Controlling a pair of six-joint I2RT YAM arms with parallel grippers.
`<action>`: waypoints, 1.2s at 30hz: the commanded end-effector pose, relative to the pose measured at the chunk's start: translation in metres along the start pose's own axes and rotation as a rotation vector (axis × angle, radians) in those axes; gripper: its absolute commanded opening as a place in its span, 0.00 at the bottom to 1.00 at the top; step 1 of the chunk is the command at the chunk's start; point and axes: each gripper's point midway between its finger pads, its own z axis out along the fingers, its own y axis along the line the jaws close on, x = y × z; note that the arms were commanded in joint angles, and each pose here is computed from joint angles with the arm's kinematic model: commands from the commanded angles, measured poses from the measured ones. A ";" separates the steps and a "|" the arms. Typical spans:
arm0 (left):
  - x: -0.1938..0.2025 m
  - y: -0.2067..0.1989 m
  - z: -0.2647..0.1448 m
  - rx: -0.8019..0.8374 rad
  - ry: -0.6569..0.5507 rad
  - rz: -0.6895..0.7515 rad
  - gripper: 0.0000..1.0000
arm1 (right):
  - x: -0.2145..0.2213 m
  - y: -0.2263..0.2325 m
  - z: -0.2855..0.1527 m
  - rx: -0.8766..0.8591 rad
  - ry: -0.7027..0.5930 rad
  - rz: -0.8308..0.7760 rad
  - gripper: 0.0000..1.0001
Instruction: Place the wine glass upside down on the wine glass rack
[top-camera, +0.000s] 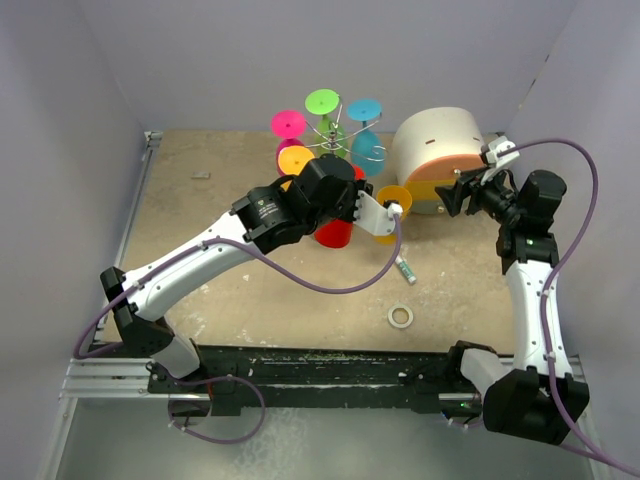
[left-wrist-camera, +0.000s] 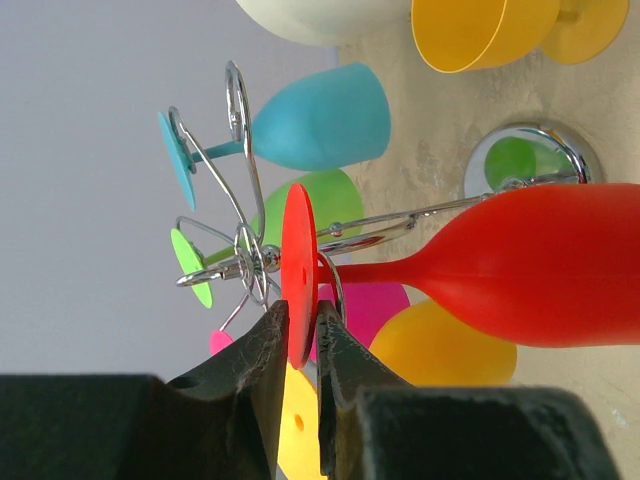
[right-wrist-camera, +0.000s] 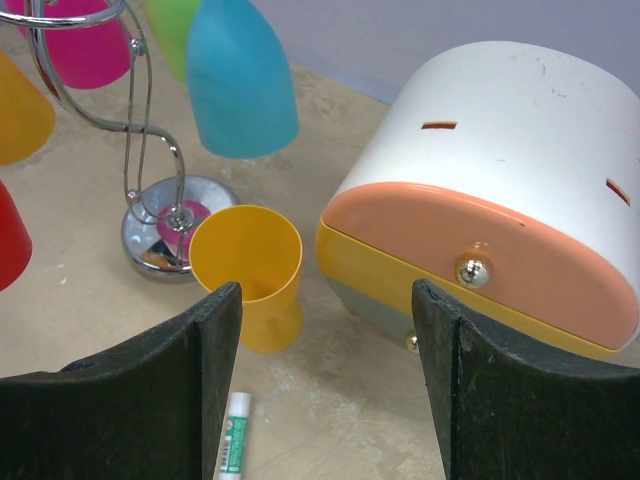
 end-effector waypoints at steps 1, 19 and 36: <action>-0.013 0.026 -0.012 -0.079 -0.060 -0.050 0.21 | -0.011 0.000 -0.001 -0.010 -0.031 -0.039 0.72; -0.030 0.023 -0.031 -0.020 -0.176 -0.142 0.37 | -0.007 -0.001 0.000 -0.017 -0.017 -0.045 0.72; -0.046 -0.003 -0.069 0.132 -0.327 -0.255 0.54 | 0.000 0.005 0.002 -0.075 0.010 -0.089 0.73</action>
